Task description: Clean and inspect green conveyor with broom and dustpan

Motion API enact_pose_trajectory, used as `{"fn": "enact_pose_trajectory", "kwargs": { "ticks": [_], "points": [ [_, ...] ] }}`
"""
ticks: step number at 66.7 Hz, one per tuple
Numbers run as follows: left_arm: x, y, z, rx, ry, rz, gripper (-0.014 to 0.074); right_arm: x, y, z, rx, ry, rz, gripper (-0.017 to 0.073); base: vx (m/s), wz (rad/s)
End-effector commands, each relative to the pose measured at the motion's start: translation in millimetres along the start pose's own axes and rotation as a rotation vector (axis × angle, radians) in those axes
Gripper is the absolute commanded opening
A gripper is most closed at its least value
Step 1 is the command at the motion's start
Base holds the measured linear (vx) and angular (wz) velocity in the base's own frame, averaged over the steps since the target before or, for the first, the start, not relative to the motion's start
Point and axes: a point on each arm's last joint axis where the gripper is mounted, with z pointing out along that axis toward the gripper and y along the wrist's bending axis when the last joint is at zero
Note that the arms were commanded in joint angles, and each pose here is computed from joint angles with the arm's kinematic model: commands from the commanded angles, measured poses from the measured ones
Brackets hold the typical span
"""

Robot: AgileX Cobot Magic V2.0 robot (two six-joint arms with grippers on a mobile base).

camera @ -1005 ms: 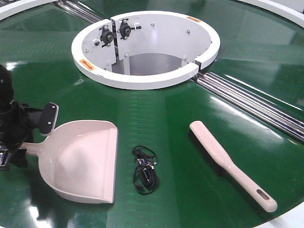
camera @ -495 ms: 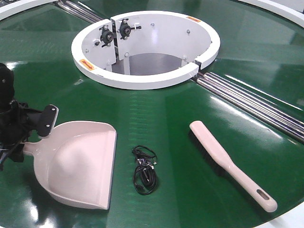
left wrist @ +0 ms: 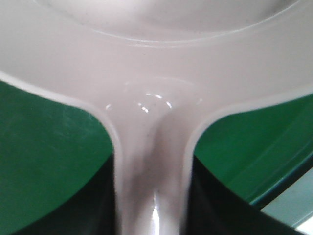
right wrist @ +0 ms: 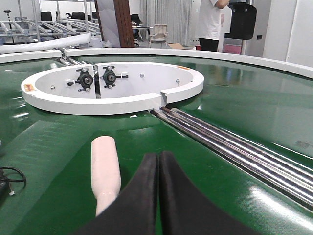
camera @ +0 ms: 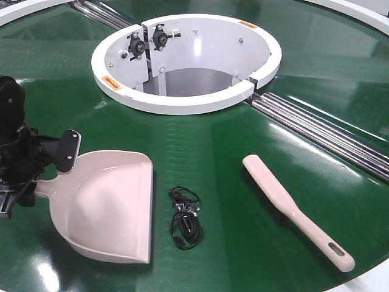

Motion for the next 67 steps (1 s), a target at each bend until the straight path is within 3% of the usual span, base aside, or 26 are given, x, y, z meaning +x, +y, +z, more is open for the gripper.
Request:
{"fn": "enact_pose_trajectory", "kwargs": {
  "ticks": [1,67],
  "points": [
    [3.2,1.9,-17.8,-0.064,0.013,-0.035,-0.0007,-3.8,-0.2,-1.0,0.008,-0.081,-0.007,-0.0010,0.00,0.00],
    [2.5,3.4,-9.6,-0.029,0.035,-0.030,-0.0007,-3.8,-0.2,-1.0,0.008,-0.081,-0.007,-0.0010,0.00,0.00]
  ]
}}
